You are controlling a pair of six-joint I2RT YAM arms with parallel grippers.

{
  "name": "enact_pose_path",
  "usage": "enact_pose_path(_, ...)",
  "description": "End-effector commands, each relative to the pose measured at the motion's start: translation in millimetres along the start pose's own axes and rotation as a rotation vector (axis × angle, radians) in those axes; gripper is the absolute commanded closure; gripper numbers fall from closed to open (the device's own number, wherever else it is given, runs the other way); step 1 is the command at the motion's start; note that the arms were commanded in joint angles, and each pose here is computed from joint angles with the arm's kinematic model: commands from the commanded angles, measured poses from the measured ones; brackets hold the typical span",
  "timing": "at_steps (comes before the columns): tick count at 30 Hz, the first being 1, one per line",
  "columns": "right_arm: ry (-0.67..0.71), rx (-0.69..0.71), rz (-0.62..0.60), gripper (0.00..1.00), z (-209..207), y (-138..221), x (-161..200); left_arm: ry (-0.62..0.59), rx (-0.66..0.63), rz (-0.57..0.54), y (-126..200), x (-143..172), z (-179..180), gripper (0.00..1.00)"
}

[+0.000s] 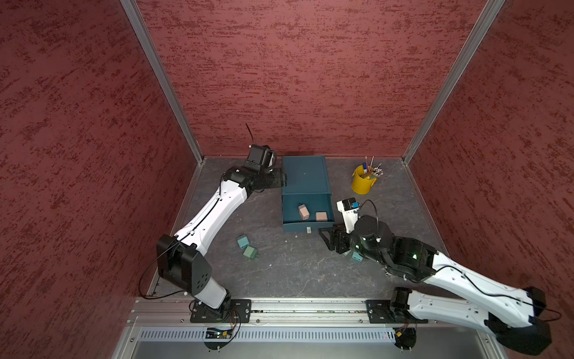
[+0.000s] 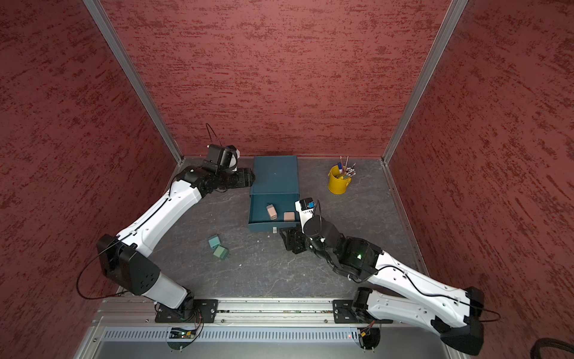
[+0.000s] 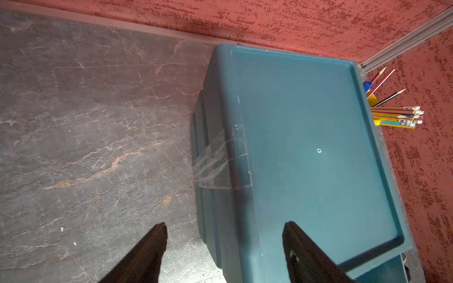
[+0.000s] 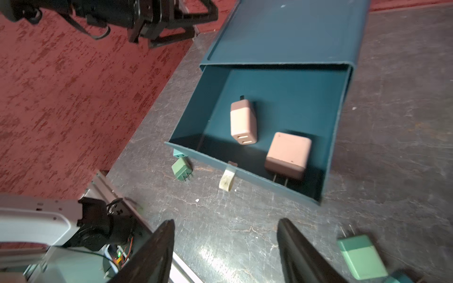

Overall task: Place the plugs into the drawer by color
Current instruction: Close the drawer in the storage box.

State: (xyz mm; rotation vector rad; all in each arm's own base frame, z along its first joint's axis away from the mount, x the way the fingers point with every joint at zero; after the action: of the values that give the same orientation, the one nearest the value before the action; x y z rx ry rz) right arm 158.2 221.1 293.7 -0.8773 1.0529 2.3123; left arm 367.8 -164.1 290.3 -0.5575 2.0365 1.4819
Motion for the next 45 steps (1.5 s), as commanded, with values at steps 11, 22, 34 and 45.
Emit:
enact_pose_path(11, 0.101, 0.138, -0.092, 0.25, -12, 5, -9, 0.055, 0.017, -0.029, -15, -4, 20, 0.19)
enact_pose_path(22, 0.116, 0.009, -0.03, 0.25, 3, 3, 0, 0.058, 0.041, 0.009, -26, 10, 21, 0.2)
enact_pose_path(34, 0.136, -0.049, -0.026, 0.26, 9, 5, 1, 0.045, 0.109, -0.01, -14, 9, 6, 0.21)
enact_pose_path(45, 0.143, -0.119, 0.063, 0.28, 9, 4, 21, 0.111, 0.253, -0.064, -10, -7, -13, 0.17)
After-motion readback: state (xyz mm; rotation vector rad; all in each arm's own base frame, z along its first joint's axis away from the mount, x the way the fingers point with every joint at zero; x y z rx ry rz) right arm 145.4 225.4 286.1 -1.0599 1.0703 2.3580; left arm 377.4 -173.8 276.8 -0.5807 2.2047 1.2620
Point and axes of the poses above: each gripper's point midway between its finger pads, its own y axis back along the fingers, its own z axis along the line the jaws close on, x = y × z, the point moved 5 cm from there along y, back along the fingers, and after that the axes turned 7 degrees about -y, right-handed, at the moved point
